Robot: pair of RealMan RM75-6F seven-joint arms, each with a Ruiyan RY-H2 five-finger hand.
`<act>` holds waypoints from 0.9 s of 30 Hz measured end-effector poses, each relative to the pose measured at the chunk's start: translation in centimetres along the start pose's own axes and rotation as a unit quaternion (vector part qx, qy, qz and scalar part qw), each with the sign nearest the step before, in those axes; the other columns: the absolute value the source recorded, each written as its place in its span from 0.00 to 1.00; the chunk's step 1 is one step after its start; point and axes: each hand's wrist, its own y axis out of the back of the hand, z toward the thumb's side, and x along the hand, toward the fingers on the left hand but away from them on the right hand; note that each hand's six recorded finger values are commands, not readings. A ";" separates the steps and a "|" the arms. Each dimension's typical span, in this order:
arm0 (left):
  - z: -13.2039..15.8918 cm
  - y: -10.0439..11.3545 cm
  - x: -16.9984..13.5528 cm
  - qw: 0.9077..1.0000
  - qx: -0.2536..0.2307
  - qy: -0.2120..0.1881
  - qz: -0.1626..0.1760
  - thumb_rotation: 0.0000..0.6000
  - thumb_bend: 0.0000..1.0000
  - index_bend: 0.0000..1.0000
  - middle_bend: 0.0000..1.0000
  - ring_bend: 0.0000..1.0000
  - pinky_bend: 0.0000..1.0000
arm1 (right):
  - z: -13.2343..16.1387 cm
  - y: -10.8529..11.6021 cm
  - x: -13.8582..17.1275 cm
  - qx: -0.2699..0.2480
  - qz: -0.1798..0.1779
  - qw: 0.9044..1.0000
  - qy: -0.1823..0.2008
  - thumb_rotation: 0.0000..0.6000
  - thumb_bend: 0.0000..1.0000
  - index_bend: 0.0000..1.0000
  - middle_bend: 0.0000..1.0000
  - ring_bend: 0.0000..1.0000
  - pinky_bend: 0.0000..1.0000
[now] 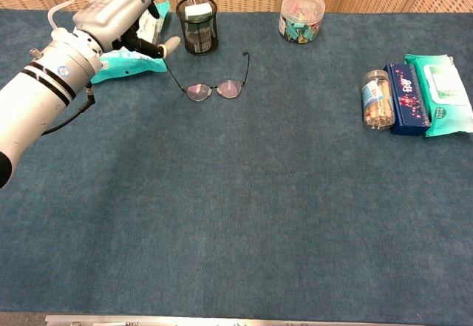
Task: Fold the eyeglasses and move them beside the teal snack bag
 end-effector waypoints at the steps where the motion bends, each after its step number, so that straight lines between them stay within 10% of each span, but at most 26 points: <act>1: -0.2 -0.1 -0.1 1.000 -0.005 0.008 0.002 1.00 0.27 0.05 0.04 0.05 0.29 | 0.0 0.0 0.0 0.000 0.000 1.000 0.000 1.00 0.17 0.23 0.33 0.32 0.54; 27: -0.1 -4.5 0.5 0.996 -0.057 0.064 0.009 1.00 0.25 0.09 0.04 0.05 0.27 | -0.7 1.3 0.1 0.003 -0.017 1.000 -0.011 1.00 0.17 0.23 0.33 0.32 0.54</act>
